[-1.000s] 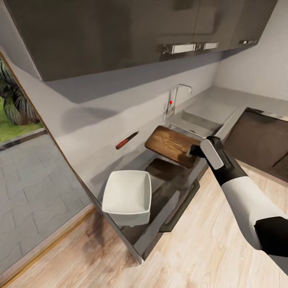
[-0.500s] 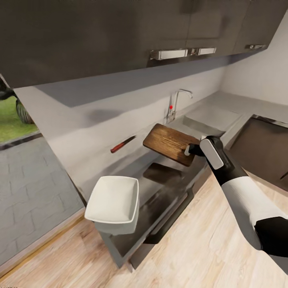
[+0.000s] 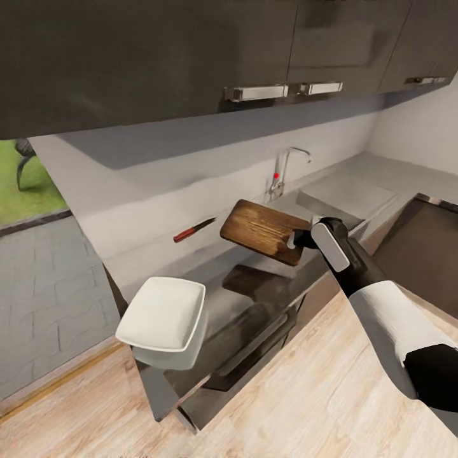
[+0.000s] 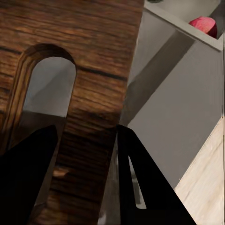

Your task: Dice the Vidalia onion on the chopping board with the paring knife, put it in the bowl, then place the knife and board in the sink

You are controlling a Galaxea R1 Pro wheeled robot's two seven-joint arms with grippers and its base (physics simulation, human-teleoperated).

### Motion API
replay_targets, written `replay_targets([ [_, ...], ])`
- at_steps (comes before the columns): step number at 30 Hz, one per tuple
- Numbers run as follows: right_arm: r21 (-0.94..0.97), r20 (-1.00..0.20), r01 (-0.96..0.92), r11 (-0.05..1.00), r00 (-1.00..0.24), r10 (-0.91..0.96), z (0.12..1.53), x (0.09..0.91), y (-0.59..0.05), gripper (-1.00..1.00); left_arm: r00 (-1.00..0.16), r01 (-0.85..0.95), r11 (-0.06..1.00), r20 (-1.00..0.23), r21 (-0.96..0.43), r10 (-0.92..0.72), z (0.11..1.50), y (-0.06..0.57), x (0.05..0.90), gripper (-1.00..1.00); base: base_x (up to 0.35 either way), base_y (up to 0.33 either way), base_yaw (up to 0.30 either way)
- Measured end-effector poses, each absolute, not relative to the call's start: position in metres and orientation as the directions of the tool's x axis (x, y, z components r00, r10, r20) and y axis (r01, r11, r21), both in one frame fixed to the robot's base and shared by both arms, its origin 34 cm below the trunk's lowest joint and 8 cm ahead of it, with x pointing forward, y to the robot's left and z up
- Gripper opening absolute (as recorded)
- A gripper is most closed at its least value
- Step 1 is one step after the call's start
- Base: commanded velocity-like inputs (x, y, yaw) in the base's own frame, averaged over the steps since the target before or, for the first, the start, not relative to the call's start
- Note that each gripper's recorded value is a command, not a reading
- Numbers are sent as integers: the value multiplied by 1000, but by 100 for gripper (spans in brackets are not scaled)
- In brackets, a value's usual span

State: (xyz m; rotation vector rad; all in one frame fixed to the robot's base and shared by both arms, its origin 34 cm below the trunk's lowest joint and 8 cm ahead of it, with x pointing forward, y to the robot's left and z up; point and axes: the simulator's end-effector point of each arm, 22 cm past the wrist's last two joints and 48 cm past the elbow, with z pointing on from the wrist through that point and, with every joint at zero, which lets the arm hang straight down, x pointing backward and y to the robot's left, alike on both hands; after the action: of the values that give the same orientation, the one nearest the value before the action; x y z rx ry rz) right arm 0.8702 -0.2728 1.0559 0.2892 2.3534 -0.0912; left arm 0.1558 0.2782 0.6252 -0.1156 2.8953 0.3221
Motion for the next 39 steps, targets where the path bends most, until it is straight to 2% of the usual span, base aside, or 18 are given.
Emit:
replay_targets([
  [24, -5, -703, 194, 981, -698, 135, 1057, 869, -258, -100, -970, -105, 972, -236, 208, -54, 626, 278, 158, 100, -118, -325, 239],
  [39, 12, -704, 145, 989, -702, 111, 1055, 870, -243, -100, -970, -106, 972, -236, 209, -55, 626, 279, 157, 100, -11, -325, 240],
])
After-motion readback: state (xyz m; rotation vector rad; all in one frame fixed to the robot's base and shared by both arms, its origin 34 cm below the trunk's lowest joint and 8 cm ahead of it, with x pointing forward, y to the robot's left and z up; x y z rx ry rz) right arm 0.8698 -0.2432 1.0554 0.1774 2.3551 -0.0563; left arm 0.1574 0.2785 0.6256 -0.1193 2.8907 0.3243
